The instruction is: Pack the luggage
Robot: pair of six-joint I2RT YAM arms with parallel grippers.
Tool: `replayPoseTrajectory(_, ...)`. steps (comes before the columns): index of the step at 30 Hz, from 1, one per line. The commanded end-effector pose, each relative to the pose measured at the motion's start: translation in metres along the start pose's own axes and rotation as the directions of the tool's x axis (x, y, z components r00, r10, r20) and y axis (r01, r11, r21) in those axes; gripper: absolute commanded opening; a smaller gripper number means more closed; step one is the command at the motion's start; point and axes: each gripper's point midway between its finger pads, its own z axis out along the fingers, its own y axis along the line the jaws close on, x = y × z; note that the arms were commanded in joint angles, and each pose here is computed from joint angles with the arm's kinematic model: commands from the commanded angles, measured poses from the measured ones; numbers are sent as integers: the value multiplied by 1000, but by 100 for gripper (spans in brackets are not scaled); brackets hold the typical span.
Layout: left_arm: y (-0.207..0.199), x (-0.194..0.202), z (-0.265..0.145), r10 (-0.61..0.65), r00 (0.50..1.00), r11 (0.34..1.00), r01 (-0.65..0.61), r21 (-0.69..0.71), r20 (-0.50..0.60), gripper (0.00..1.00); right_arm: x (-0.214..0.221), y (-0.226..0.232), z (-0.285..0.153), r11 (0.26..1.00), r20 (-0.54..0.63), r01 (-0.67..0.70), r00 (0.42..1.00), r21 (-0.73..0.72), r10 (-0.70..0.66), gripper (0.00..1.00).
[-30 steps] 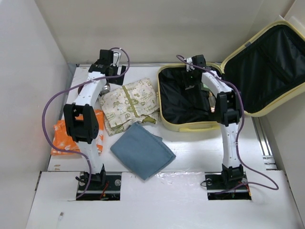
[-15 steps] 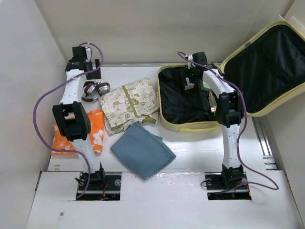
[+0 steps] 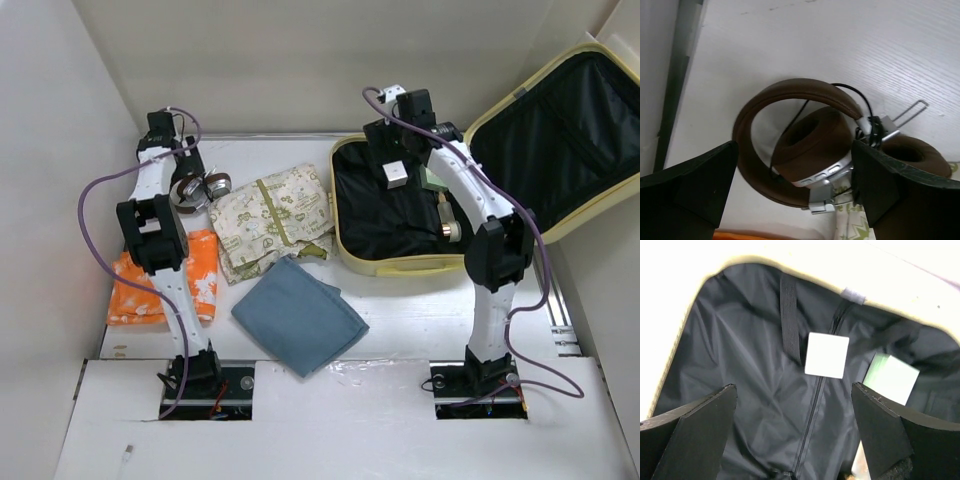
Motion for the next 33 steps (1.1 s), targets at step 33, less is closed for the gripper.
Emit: replayPoseTrajectory(33,57,-51,-79,-15,975,1000,16,-4,224,99,23,34,-50,994,-103,102,989,-30,-105,97)
